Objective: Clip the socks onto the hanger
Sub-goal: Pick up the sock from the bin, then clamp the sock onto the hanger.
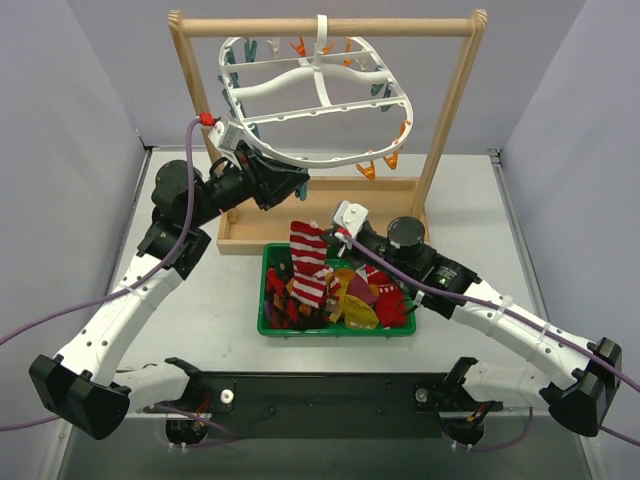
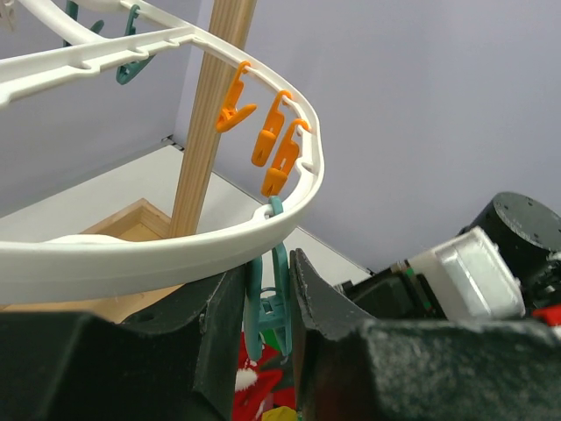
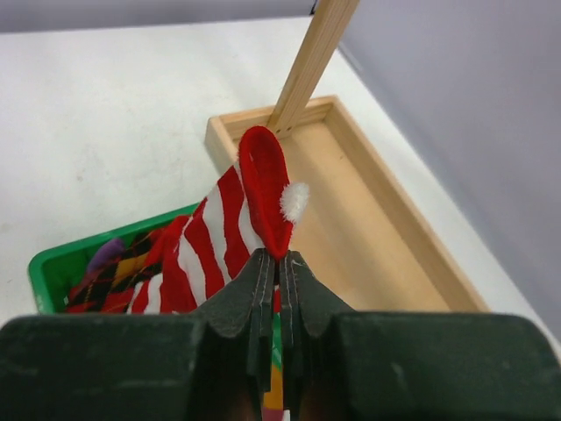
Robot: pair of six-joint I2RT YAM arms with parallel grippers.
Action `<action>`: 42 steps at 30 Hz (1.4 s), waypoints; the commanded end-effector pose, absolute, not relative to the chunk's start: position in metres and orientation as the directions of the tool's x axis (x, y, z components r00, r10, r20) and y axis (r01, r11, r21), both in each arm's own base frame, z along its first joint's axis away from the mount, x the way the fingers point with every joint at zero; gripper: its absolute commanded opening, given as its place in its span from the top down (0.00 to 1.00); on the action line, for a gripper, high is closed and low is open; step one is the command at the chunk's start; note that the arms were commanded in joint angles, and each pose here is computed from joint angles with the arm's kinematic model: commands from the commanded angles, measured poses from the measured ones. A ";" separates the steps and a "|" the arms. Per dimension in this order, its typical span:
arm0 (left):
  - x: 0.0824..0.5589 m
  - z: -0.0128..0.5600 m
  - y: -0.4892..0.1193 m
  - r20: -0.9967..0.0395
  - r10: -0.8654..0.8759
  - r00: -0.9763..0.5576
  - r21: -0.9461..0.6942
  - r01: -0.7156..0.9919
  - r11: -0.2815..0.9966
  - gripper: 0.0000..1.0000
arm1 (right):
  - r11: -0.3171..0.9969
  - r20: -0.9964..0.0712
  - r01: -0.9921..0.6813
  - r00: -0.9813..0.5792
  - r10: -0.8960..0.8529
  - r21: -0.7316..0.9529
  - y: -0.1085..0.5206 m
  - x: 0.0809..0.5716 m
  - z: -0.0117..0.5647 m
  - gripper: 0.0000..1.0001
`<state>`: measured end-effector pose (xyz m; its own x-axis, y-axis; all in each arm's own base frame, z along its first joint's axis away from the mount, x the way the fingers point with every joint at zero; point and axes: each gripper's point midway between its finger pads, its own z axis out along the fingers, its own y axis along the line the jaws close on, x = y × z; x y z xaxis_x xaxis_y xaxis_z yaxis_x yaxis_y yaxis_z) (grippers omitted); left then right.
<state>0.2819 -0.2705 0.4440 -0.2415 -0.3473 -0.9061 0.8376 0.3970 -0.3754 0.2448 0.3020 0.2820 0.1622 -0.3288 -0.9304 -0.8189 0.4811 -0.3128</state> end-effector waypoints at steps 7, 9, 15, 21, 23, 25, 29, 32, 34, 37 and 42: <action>0.254 0.468 -0.278 -0.916 -0.338 -0.218 -0.320 0.904 0.283 1.00 | 0.281 -0.919 -0.879 0.392 -0.033 -0.385 0.320 0.229 0.371 1.00; 0.251 0.468 -0.278 -0.917 -0.334 -0.216 -0.314 0.910 0.272 1.00 | 0.277 -0.929 -0.892 0.371 -0.005 -0.358 0.316 0.230 0.374 1.00; 0.247 0.468 -0.281 -0.916 -0.332 -0.225 -0.315 0.917 0.247 1.00 | 0.270 -0.925 -0.907 0.362 0.111 -0.323 0.309 0.235 0.399 1.00; 0.246 0.471 -0.280 -0.917 -0.332 -0.223 -0.312 0.919 0.242 1.00 | 0.278 -0.911 -0.909 0.368 0.185 -0.311 0.312 0.242 0.418 1.00; 0.246 0.472 -0.280 -0.917 -0.331 -0.222 -0.310 0.919 0.245 1.00 | 0.286 -0.906 -0.905 0.375 0.194 -0.314 0.311 0.243 0.423 1.00; 0.246 0.471 -0.280 -0.917 -0.330 -0.224 -0.312 0.918 0.245 1.00 | 0.298 -0.903 -0.901 0.382 0.196 -0.316 0.309 0.246 0.425 1.00; 0.245 0.470 -0.279 -0.917 -0.330 -0.225 -0.314 0.918 0.245 1.00 | 0.322 -0.902 -0.894 0.384 0.198 -0.310 0.305 0.252 0.429 1.00; 0.245 0.471 -0.280 -0.917 -0.331 -0.223 -0.312 0.919 0.243 1.00 | 0.323 -0.905 -0.901 0.367 0.214 -0.289 0.305 0.255 0.431 1.00; 0.245 0.471 -0.280 -0.916 -0.332 -0.224 -0.312 0.919 0.242 1.00 | 0.322 -0.902 -0.902 0.368 0.227 -0.287 0.305 0.256 0.435 1.00; 0.246 0.471 -0.280 -0.916 -0.333 -0.222 -0.311 0.919 0.242 1.00 | 0.315 -0.901 -0.904 0.367 0.232 -0.287 0.306 0.255 0.437 1.00; 0.245 0.470 -0.280 -0.917 -0.331 -0.222 -0.310 0.920 0.241 1.00 | 0.321 -0.902 -0.904 0.365 0.231 -0.283 0.303 0.257 0.436 1.00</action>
